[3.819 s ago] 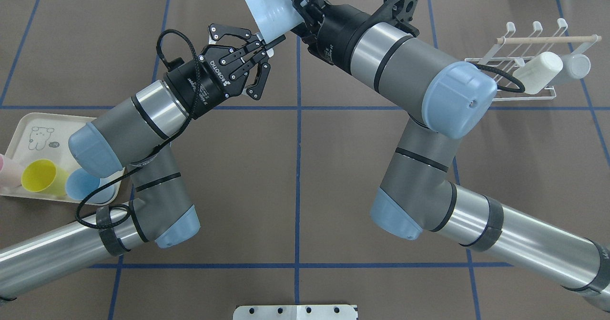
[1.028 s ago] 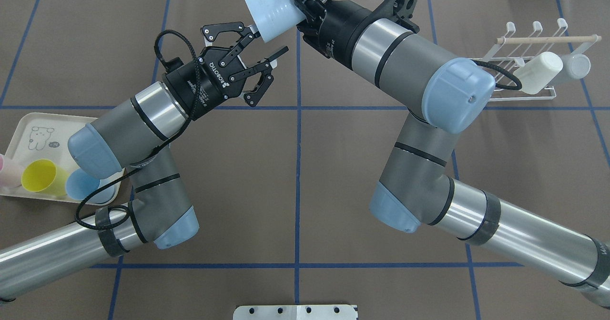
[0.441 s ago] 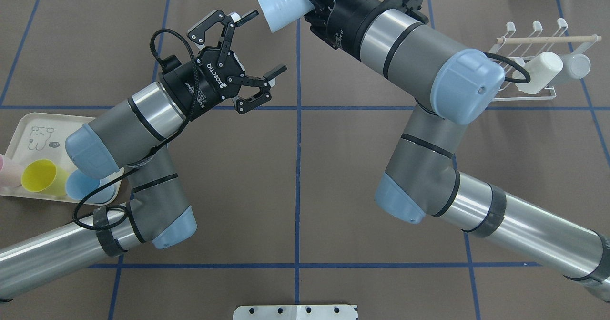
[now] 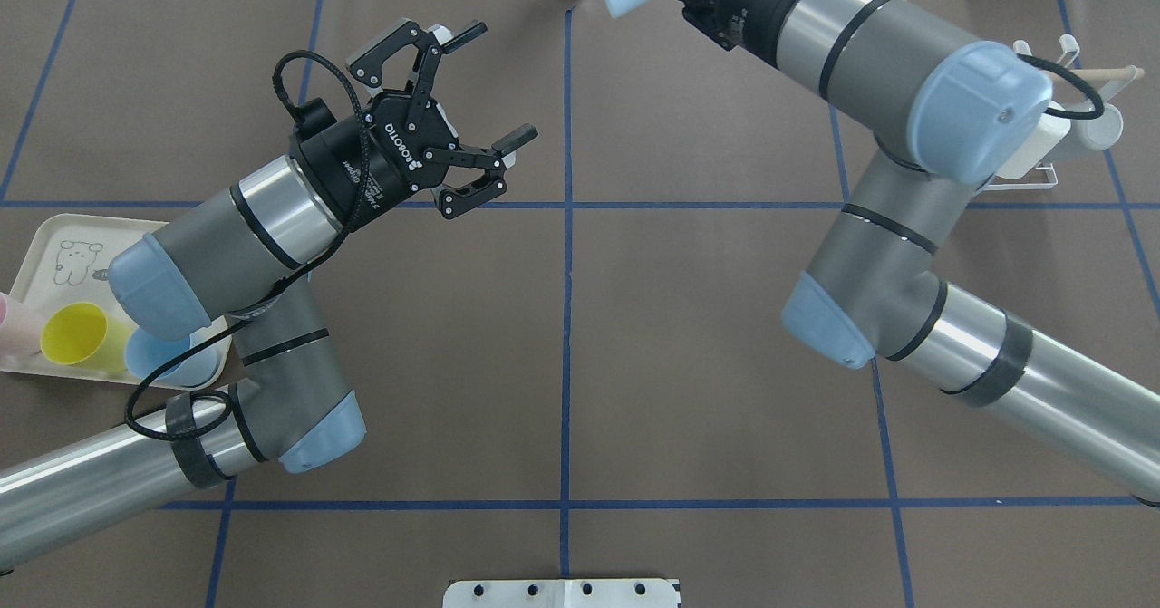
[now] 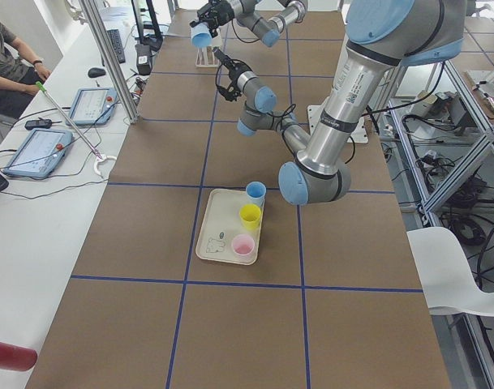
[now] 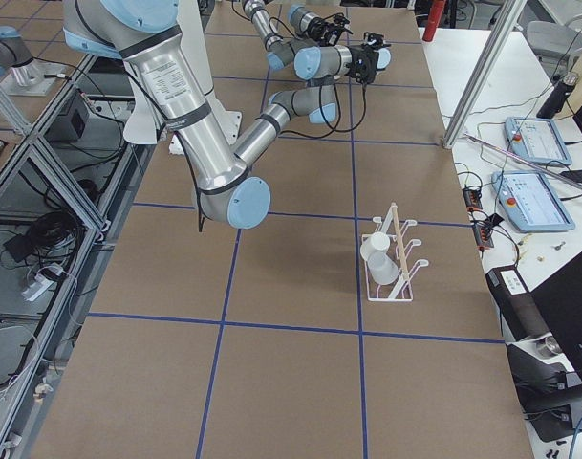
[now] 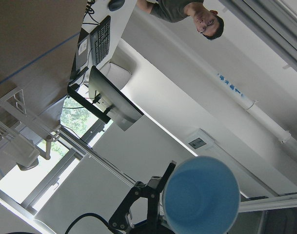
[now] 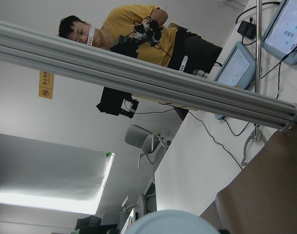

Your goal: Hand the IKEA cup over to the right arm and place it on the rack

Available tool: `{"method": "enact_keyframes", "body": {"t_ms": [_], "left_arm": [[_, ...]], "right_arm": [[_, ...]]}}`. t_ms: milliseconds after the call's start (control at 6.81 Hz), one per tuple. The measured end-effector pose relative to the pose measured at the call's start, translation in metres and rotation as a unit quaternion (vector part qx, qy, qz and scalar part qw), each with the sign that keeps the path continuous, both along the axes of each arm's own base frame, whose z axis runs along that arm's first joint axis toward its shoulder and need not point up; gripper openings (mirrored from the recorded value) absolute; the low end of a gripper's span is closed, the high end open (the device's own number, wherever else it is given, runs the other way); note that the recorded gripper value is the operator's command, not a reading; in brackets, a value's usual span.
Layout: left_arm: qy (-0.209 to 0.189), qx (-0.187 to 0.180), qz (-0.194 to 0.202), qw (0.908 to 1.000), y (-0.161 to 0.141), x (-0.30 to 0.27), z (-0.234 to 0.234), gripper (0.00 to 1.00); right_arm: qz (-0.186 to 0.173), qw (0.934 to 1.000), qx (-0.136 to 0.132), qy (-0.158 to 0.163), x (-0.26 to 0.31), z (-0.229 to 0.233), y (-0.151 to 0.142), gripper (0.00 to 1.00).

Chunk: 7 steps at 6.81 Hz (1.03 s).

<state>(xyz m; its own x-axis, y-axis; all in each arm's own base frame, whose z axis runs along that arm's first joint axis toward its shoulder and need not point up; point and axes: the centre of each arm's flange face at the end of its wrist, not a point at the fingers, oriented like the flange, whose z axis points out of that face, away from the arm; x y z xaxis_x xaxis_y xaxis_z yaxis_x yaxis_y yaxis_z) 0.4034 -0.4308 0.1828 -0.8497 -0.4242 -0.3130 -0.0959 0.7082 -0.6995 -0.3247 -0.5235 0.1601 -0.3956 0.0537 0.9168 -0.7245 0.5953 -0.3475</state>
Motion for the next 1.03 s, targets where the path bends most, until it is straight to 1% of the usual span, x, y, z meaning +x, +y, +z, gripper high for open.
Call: {"method": "enact_keyframes", "body": {"t_ms": [147, 294, 441, 587, 734, 881, 1028], "left_arm": [[-0.021, 0.017, -0.009, 0.9996, 0.004, -0.007, 0.006, 1.0], [-0.046, 0.032, -0.025, 0.9981, 0.006, -0.012, 0.017, 1.0], [-0.074, 0.046, -0.045, 0.9952, 0.007, -0.014, 0.029, 1.0], [-0.1, 0.055, -0.062, 0.9915, 0.008, -0.017, 0.042, 1.0], [-0.134, 0.068, -0.081, 0.9854, 0.007, -0.026, 0.06, 1.0], [-0.173, 0.087, -0.097, 0.9762, 0.003, -0.043, 0.082, 1.0], [-0.21, 0.106, -0.104, 0.9664, -0.005, -0.068, 0.104, 1.0]], "right_arm": [[0.018, 0.9985, -0.007, 0.052, 0.025, 0.046, -0.007, 0.0], [0.037, 0.9918, -0.008, 0.122, 0.049, 0.095, -0.009, 0.0], [0.053, 0.9789, -0.01, 0.197, 0.075, 0.142, -0.007, 0.0], [0.065, 0.9607, -0.01, 0.27, 0.101, 0.185, -0.001, 0.0], [0.074, 0.9365, -0.007, 0.343, 0.126, 0.222, 0.005, 0.0], [0.08, 0.909, -0.003, 0.409, 0.145, 0.25, 0.009, 0.0], [0.084, 0.8843, -0.002, 0.459, 0.157, 0.271, 0.014, 0.0]]}}
